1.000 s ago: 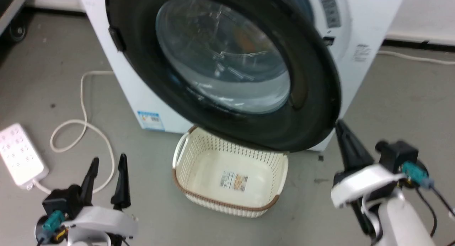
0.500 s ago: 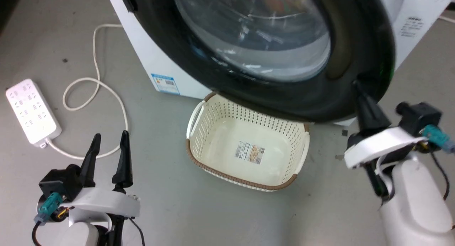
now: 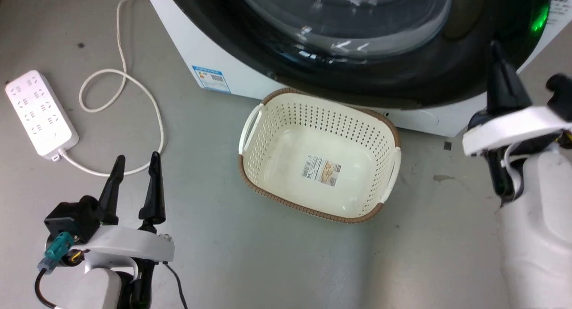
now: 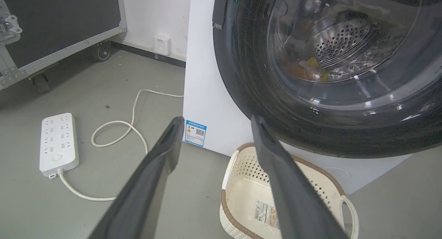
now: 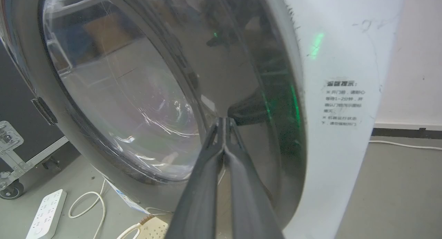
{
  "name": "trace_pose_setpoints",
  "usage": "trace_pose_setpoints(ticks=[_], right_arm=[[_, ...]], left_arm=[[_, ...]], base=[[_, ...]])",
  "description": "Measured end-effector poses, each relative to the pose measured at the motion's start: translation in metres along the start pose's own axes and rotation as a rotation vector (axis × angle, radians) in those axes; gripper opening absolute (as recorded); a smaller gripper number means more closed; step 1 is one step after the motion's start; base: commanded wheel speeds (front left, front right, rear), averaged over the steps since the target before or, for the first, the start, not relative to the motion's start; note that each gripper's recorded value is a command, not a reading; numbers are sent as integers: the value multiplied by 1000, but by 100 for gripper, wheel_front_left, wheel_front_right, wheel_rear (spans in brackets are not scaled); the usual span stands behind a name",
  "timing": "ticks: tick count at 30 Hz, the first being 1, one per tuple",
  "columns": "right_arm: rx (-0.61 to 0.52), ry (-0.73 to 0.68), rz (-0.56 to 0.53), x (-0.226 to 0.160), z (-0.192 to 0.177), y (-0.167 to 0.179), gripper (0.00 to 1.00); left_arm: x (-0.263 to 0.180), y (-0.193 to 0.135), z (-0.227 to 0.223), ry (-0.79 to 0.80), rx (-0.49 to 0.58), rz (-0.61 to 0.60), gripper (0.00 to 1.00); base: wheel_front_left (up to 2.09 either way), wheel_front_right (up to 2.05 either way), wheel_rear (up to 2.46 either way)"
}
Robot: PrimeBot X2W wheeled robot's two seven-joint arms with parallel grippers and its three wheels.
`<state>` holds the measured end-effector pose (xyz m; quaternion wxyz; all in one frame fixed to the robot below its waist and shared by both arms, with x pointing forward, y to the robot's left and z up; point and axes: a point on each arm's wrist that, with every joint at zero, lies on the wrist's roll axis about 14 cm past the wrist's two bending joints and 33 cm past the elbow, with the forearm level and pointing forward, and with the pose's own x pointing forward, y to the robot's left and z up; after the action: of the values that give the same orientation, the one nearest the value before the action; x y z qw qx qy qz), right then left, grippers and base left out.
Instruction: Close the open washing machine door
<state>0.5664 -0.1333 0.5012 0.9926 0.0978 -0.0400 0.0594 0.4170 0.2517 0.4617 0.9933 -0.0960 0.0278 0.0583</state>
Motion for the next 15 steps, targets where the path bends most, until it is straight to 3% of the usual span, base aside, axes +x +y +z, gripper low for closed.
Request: trace_pose_setpoints(ticks=[15], right_arm=[[0,-28,-22,38,2,-5,0]], left_arm=[[9,7,-18,41,8,6,100]], base=[[0,0,0]])
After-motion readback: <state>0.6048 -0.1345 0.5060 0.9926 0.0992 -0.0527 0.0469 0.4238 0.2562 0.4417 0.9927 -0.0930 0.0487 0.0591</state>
